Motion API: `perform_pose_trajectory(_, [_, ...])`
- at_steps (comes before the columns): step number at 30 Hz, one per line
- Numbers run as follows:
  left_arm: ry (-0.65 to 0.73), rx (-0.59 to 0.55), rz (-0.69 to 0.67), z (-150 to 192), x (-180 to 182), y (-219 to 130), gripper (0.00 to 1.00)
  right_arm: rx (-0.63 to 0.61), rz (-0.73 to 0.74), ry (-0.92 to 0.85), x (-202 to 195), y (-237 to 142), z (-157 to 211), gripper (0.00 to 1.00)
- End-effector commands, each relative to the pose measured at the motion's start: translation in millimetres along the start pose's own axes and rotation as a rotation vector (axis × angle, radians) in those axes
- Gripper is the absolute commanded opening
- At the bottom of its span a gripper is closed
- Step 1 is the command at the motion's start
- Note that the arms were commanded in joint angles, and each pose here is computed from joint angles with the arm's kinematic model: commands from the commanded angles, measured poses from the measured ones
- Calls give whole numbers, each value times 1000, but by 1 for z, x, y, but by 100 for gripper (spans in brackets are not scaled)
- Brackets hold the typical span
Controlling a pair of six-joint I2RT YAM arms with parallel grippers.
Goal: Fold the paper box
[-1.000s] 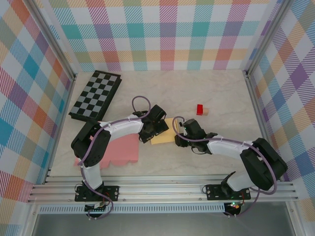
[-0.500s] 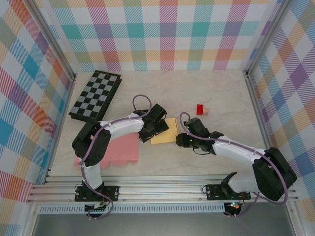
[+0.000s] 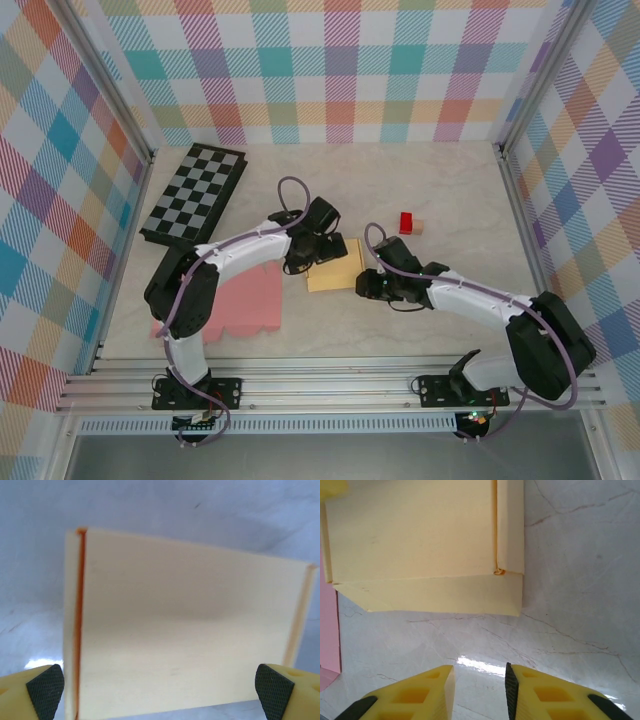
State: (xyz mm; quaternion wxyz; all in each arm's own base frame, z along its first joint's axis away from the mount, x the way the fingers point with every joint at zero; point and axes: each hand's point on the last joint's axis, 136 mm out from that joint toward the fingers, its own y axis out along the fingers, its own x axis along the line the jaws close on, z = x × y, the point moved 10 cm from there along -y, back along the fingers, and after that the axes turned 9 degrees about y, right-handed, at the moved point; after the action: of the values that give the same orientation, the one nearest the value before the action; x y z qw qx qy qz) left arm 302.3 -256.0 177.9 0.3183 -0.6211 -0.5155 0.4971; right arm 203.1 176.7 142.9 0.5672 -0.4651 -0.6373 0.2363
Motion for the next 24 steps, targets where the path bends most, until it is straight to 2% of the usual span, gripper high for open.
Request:
perform_pose_trajectory(1, [114, -88, 175, -37, -3, -20, 99, 24, -33, 69, 6, 0, -2, 32])
perform_pose_trajectory(6, [132, -53, 243, -77, 15, 1, 95, 47, -18, 145, 3, 6, 1, 32])
perform_pose_trajectory(9, [185, -39, 266, -96, 12, 14, 93, 66, -31, 180, 1, 13, 3, 32])
perform_pose_trajectory(11, [221, -22, 280, -104, 8, 23, 92, 59, -48, 190, 1, 16, 3, 26])
perform_pose_trajectory(16, [265, 16, 305, -110, 3, 44, 91, 47, -30, 193, 0, 20, 0, 21])
perform_pose_trajectory(24, [241, 84, 352, -91, 4, 61, 87, 37, -17, 194, -1, 27, -7, 20])
